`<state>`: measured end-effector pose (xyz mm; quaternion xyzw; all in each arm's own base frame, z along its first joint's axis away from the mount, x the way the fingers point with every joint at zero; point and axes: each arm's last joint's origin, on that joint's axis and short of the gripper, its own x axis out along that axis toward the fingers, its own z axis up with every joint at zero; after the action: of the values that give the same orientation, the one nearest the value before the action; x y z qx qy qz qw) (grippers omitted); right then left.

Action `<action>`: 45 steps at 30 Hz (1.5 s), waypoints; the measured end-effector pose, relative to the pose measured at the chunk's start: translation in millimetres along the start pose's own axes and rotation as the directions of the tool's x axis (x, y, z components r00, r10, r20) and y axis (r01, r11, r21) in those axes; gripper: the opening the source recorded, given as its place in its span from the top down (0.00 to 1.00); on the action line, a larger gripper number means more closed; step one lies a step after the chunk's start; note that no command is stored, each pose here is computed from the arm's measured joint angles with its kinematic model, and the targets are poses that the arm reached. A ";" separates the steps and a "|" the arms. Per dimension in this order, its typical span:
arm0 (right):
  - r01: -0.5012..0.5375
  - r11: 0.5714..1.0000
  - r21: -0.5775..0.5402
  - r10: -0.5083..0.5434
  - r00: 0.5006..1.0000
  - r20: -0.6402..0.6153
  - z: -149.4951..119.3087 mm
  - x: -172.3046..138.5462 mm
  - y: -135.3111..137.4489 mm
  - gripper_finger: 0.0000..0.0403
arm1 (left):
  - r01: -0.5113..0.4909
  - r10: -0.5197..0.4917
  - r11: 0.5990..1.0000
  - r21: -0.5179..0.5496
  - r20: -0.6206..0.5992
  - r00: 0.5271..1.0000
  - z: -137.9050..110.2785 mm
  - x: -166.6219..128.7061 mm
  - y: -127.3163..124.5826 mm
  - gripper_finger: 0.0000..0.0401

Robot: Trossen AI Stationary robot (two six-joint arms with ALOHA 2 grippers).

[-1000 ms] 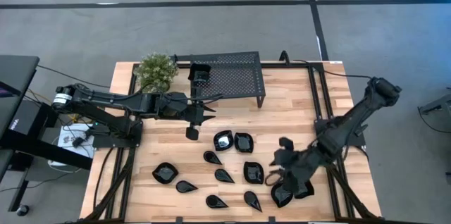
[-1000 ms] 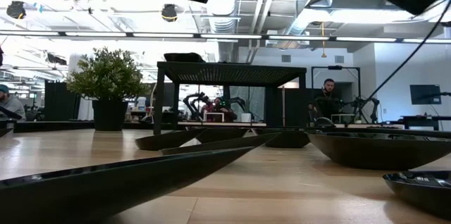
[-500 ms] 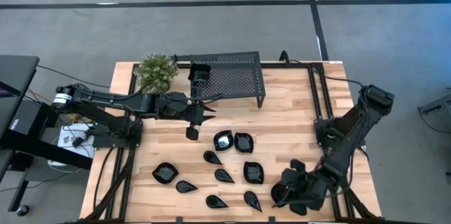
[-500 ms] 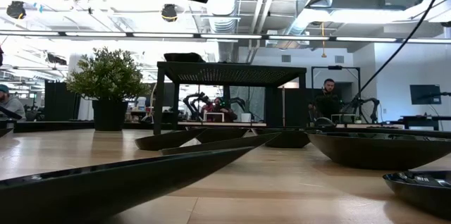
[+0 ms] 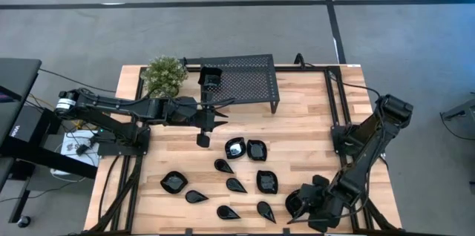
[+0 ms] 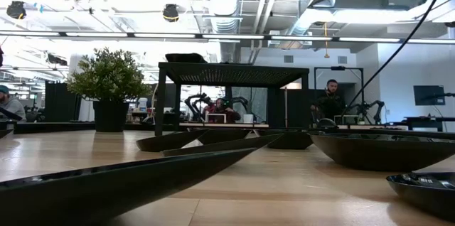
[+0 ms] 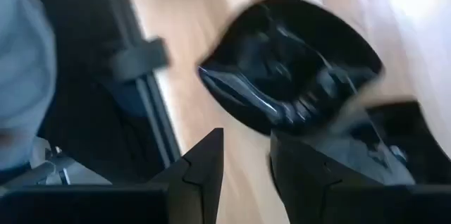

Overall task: Pick & Place Mini shaped plates
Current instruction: Stack the distorted square plate on top of the distorted square plates on the shelf

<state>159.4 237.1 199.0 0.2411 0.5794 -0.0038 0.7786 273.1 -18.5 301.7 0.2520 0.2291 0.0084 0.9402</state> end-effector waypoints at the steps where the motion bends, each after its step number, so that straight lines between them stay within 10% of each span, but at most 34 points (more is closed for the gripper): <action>1: 0.010 1.000 0.007 -0.010 1.000 -0.027 -1.8 -0.2 -1.2 0.72 | -0.001 0.001 1.000 0.000 0.001 1.000 0.1 0.0 0.1 0.80; 9: 0.039 0.995 -0.096 -0.060 0.971 -0.230 -22.9 15.0 -1.5 0.72 | -0.001 0.001 0.996 -0.091 0.003 1.000 0.3 0.0 0.1 0.80; 45: 0.219 0.946 -0.239 -0.278 0.929 -0.245 -14.6 18.9 -23.8 0.72 | -0.014 0.018 0.994 -0.106 0.036 0.999 3.6 -0.1 1.8 0.80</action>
<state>145.7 226.8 170.0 0.0810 0.7052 -0.0087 0.7043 274.8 -18.6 305.4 0.2040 0.2089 0.0233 0.9561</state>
